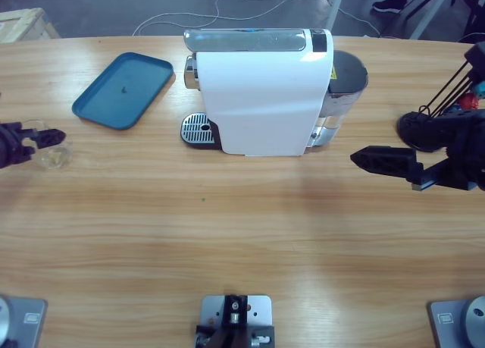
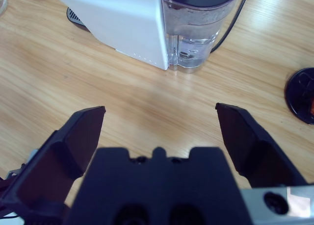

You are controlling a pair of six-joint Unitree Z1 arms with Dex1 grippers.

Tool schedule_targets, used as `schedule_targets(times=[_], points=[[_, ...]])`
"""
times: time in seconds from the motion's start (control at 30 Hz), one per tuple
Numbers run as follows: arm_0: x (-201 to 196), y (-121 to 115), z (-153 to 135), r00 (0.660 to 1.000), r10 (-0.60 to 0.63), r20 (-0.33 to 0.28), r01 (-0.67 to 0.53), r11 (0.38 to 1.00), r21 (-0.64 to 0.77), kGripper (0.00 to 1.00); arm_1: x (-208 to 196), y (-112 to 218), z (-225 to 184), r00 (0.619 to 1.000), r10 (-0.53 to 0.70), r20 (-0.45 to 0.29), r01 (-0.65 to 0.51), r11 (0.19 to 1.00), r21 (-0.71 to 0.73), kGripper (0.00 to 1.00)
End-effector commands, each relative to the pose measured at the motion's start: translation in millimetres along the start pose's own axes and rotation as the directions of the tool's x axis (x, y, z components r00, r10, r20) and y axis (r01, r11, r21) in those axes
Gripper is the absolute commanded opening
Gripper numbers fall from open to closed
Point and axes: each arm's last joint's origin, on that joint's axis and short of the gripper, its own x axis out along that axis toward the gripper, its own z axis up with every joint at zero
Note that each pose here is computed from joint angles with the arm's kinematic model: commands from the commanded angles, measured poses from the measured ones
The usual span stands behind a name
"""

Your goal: Pour coffee

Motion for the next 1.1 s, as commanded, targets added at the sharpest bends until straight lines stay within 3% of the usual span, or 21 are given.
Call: schedule_targets(times=[0.03,0.07,0.2,0.27,0.33,0.4,0.6,0.83,1.0,1.1], points=[[-31,-8,1,0.945,-0.325,0.04,0.298,0.903,0.309,0.043,-41,-6,11,1.0,-0.017,0.012,0.018,0.997,-0.079,1.0],[-33,-10,3,0.931,-0.364,0.038,0.329,0.879,0.345,0.0,-52,-8,12,0.999,-0.007,0.035,0.01,0.996,-0.087,1.0],[-41,-23,17,0.885,-0.463,0.058,0.384,0.794,0.471,0.0,-84,-20,8,0.996,0.012,0.085,0.001,0.989,-0.145,1.0],[-39,-35,33,0.861,-0.509,0.015,0.413,0.715,0.564,0.0,-93,-26,1,0.997,0.008,0.078,0.004,0.989,-0.148,1.0],[-31,-48,56,0.809,-0.586,-0.044,0.459,0.584,0.669,0.0,-102,-33,-6,0.997,0.002,0.083,0.01,0.989,-0.146,1.0],[-13,-61,76,0.769,-0.632,-0.099,0.496,0.491,0.716,0.0,-109,-38,-11,0.996,-0.004,0.09,0.017,0.989,-0.145,1.0],[55,-99,131,0.681,-0.688,-0.25,0.576,0.292,0.764,0.0,-120,-47,-22,0.997,-0.04,0.068,0.05,0.987,-0.153,1.0],[101,-122,136,0.592,-0.735,-0.33,0.644,0.185,0.742,0.0,-117,-47,-22,0.997,-0.055,0.046,0.061,0.985,-0.161,1.0],[102,-146,120,0.534,-0.751,-0.388,0.682,0.111,0.723,0.0,-117,-47,-22,0.998,-0.057,0.041,0.063,0.985,-0.162,1.0],[95,-158,112,0.517,-0.75,-0.413,0.687,0.075,0.723,0.0,-115,-46,-22,0.998,-0.06,0.035,0.065,0.984,-0.164,1.0]])
